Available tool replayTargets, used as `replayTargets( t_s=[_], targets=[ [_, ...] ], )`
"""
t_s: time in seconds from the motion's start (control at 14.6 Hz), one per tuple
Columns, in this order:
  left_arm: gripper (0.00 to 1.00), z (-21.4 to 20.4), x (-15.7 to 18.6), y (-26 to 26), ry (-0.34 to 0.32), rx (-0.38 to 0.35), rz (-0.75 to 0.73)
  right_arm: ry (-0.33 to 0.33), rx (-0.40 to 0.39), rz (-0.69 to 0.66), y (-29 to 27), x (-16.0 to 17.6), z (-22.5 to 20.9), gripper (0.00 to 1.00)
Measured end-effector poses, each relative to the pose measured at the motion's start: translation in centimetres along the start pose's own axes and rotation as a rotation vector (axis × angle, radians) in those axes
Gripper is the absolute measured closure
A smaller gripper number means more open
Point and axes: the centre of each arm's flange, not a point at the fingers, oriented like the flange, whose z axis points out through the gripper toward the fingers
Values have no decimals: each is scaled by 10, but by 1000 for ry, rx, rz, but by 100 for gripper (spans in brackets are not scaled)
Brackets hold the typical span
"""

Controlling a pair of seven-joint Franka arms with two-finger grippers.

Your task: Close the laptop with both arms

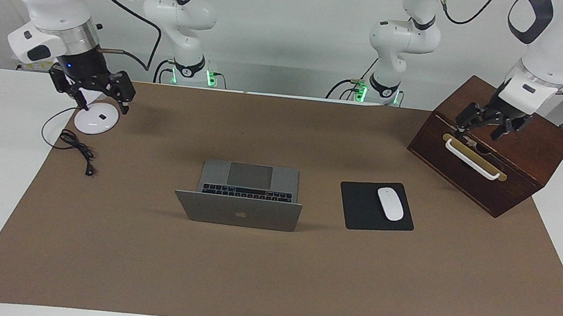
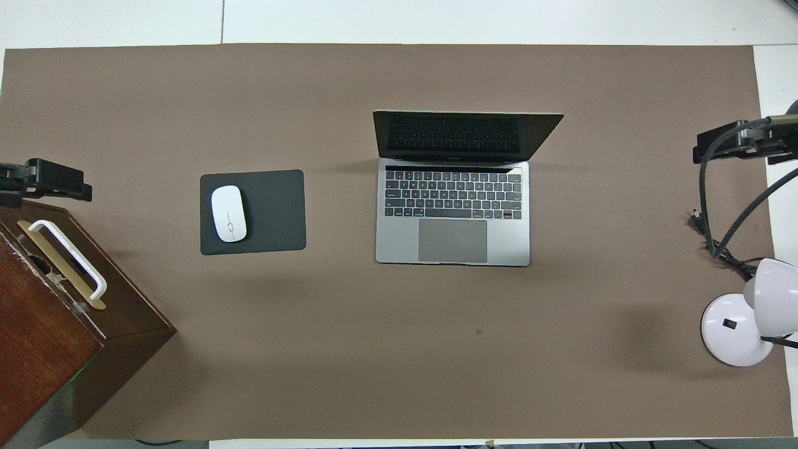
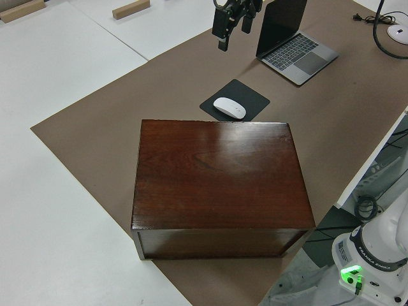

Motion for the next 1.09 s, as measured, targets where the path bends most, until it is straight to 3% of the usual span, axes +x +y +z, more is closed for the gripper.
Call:
replayTargets(
  t_s=[0.41, 0.48, 0.75, 0.82, 0.96, 1.03, 1.09],
  targets=[
    [0, -1, 0, 1, 5, 0, 2, 18, 2, -3, -2, 2, -2, 0],
    [7, -2, 1, 1, 9, 0, 2, 18, 2, -2, -2, 2, -2, 0],
    [57, -2, 2, 1, 17, 0, 2, 53, 3, -2, -2, 6, -5, 0],
    [68, -3, 2, 1, 21, 0, 1, 76, 4, -2, -2, 8, -6, 8],
    [89, -4, 4, 1, 39, -1, 1, 113, 5, -3, -2, 15, -5, 10],
    [99, -6, 6, 1, 57, -1, 1, 128, 5, -3, -3, 20, -3, 10],
    [99, -7, 8, 1, 76, -1, 1, 138, 5, -3, -3, 24, 1, 10]
  ],
)
